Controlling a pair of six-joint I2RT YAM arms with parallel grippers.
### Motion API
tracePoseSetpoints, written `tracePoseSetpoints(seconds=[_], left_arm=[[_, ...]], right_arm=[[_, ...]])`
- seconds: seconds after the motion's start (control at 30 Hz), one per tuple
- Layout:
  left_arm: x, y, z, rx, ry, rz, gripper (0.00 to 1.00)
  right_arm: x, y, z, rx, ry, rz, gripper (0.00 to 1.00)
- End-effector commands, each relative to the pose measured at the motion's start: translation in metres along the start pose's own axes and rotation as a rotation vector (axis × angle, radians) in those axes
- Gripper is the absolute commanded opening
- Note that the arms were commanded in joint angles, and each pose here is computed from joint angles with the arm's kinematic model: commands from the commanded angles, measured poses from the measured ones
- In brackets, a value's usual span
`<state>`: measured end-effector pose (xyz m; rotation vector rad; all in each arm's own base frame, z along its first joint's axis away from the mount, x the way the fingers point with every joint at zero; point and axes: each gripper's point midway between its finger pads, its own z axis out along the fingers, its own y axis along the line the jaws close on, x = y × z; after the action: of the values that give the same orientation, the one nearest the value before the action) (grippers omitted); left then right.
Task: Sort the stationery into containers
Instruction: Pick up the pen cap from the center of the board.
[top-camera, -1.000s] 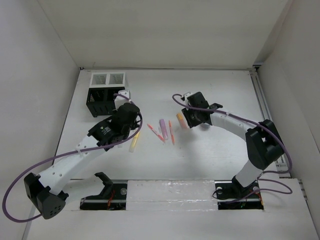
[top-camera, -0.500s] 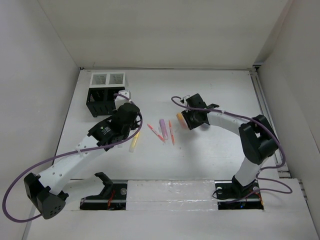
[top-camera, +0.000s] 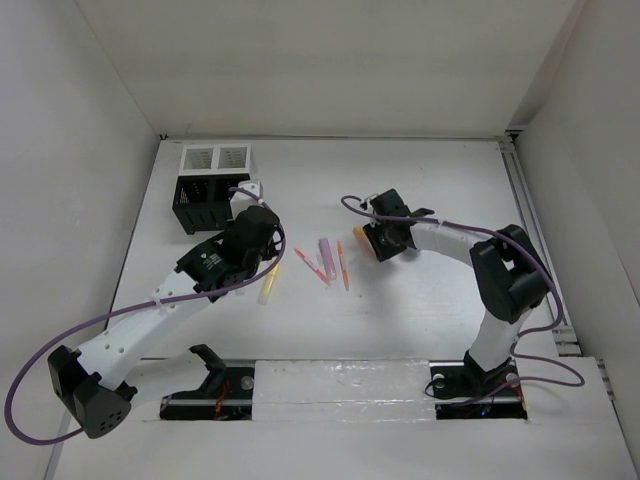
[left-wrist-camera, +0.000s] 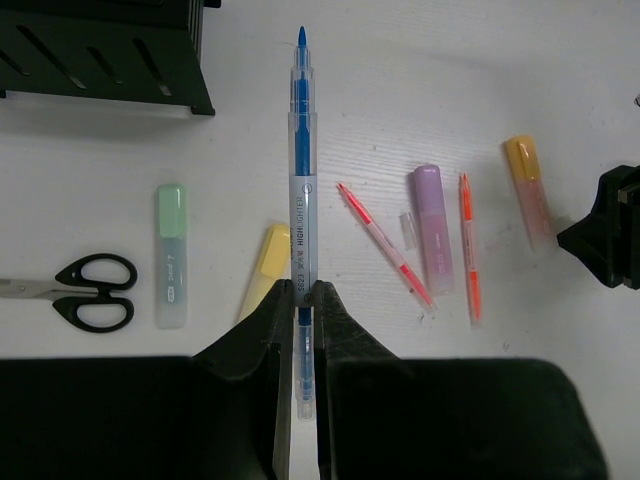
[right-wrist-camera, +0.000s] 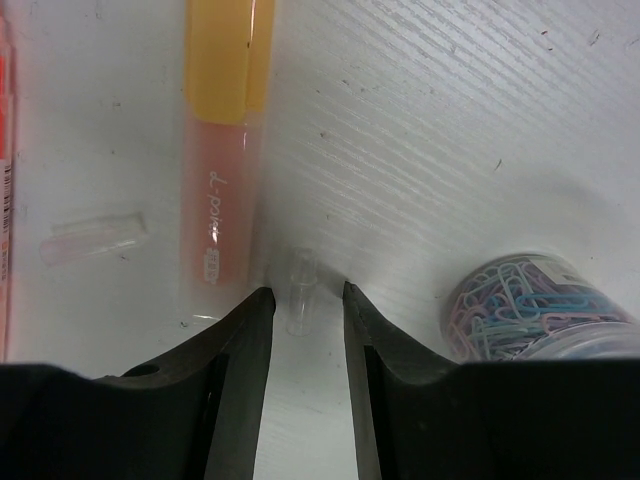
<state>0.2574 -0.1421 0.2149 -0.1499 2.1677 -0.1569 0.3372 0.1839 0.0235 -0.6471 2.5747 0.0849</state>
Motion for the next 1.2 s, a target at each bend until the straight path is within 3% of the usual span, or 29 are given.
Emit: tracePoseSetpoints(seconds=[0.0,0.33,0.53,0.67,0.7,0.87,0.97,1.17], left_arm=[[-0.006,-0.001,-0.002,0.017,-0.027,-0.010,0.00],[-0.006,-0.001,-0.002,0.017,-0.027,-0.010,0.00],[-0.006,-0.001,-0.002,0.017,-0.027,-0.010,0.00],[-0.006,-0.001,-0.002,0.017,-0.027,-0.010,0.00],[-0.006,-0.001,-0.002,0.017,-0.027,-0.010,0.00],[-0.004,-0.002,0.000,0.012,-0.020,-0.005,0.00],[-0.002,-0.009,-0.001,0.051,-0.001,0.000,0.00],[0.002,-0.035,-0.007,0.219,0.021,0.044,0.00]], right_arm=[[-0.018,0.001,0.003,-0.010,-0.044,0.000,0.40],[-0.018,0.003,0.008,-0.019,-0.035,-0.001,0.39],[-0.015,0.000,0.007,-0.007,-0.024,-0.002,0.30],[-0.013,-0.001,0.007,0.002,-0.015,-0.002,0.13],[-0.013,-0.001,0.007,0.002,-0.015,-0.002,0.00],[-0.011,-0.007,0.002,0.054,-0.016,0.024,0.00],[-0.025,-0.012,-0.019,0.079,-0.077,0.055,0.00],[-0.076,-0.010,-0.093,0.059,-0.317,0.126,0.00]])
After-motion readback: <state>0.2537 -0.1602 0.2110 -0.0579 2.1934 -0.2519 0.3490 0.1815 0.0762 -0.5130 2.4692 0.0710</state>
